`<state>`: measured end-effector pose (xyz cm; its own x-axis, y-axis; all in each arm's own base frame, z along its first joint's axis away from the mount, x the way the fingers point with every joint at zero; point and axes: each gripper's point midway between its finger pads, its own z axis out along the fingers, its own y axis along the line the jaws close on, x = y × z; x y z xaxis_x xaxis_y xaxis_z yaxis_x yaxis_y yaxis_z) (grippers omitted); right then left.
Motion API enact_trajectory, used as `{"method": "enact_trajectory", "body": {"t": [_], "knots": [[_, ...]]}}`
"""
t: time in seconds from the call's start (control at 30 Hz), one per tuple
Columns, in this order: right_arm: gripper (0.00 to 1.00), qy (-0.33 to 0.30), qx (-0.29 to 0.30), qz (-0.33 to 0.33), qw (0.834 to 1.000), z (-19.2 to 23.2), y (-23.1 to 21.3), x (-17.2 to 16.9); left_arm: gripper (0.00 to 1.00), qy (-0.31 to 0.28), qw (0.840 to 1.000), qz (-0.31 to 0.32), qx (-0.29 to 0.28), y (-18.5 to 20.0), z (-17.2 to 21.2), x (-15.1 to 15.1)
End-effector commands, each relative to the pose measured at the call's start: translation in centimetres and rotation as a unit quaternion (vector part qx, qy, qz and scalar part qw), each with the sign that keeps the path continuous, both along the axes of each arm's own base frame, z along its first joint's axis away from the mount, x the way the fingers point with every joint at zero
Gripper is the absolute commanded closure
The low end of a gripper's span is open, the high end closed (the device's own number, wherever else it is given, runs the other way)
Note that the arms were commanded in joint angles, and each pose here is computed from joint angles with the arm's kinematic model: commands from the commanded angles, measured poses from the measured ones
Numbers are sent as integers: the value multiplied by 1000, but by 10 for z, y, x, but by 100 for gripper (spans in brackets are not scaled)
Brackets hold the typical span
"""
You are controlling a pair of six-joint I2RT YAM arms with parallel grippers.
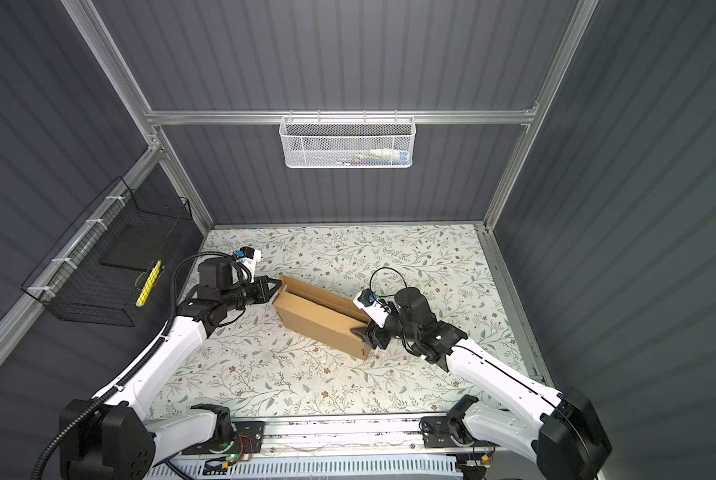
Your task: Fold the paper box
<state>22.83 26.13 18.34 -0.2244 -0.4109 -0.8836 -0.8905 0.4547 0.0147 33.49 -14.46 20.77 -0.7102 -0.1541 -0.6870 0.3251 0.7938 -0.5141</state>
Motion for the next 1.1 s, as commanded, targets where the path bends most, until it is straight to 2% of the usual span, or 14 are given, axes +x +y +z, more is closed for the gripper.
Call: {"method": "enact_trajectory", "body": {"t": [0.0, 0.2, 0.43, 0.6, 1.07], "knots": [[33, 15, -13, -2, 1000, -11, -3, -3, 98, 13, 1000, 7, 0, 1, -8, -4], [35, 25, -14, -1, 1000, -16, -2, -3, 98, 14, 1000, 11, -1, 2, -9, -3], [29, 28, -7, 6, 1000, -14, -1, -7, 99, 15, 1000, 11, -2, 2, -10, -4], [29, 32, -7, 9, 999, -16, 1, -8, 99, 15, 1000, 9, -2, 1, -10, -3], [55, 50, -13, 14, 999, -28, 1, -10, 100, 15, 1000, 10, -1, 1, -10, -3]]}}
